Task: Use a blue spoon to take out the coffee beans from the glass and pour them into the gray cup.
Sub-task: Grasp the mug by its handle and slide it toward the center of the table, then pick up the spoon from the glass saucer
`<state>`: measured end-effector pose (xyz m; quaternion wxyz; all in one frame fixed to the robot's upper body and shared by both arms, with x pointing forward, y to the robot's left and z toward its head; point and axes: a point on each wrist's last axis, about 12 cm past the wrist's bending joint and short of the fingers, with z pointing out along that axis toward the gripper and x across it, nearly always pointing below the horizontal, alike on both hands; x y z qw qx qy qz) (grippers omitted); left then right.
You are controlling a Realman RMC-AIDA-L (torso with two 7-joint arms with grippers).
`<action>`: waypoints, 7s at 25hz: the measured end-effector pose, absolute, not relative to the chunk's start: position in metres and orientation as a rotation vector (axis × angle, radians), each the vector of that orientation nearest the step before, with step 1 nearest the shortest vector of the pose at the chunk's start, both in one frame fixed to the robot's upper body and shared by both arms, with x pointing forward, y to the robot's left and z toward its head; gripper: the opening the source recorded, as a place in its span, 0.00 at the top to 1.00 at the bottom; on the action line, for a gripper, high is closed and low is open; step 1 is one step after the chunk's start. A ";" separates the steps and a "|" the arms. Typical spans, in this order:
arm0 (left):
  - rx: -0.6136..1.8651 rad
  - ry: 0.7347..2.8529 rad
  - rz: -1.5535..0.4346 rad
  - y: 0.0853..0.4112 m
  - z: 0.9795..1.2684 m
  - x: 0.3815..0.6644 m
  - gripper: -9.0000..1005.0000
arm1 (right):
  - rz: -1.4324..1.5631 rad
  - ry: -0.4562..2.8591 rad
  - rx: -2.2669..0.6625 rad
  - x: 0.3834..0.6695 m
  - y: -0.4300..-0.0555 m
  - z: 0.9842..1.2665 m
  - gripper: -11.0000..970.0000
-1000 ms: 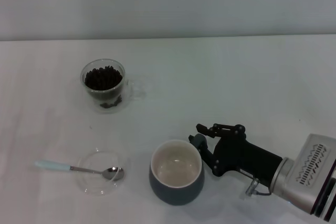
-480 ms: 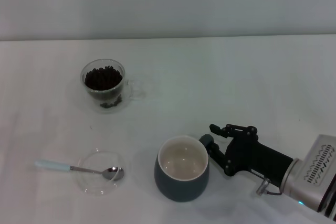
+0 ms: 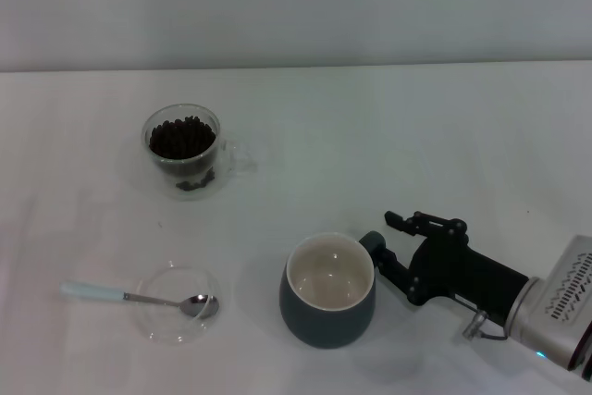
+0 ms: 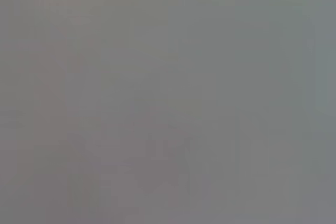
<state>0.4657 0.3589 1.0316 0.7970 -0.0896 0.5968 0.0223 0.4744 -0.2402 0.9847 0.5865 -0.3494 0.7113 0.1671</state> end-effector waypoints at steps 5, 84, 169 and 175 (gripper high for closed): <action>-0.197 1.290 0.049 0.359 1.030 0.464 0.29 | 0.362 1.680 -0.796 0.474 -0.249 0.982 0.52; -0.231 1.344 -0.174 0.333 1.015 0.442 0.28 | 0.105 1.311 -0.334 0.409 -0.359 1.030 0.48; -0.619 1.791 -1.225 0.286 0.976 0.423 0.29 | 0.029 1.304 -0.414 0.409 -0.345 1.023 0.48; -0.609 1.803 -1.232 0.283 0.975 0.425 0.29 | 0.031 1.311 -0.418 0.407 -0.345 1.022 0.48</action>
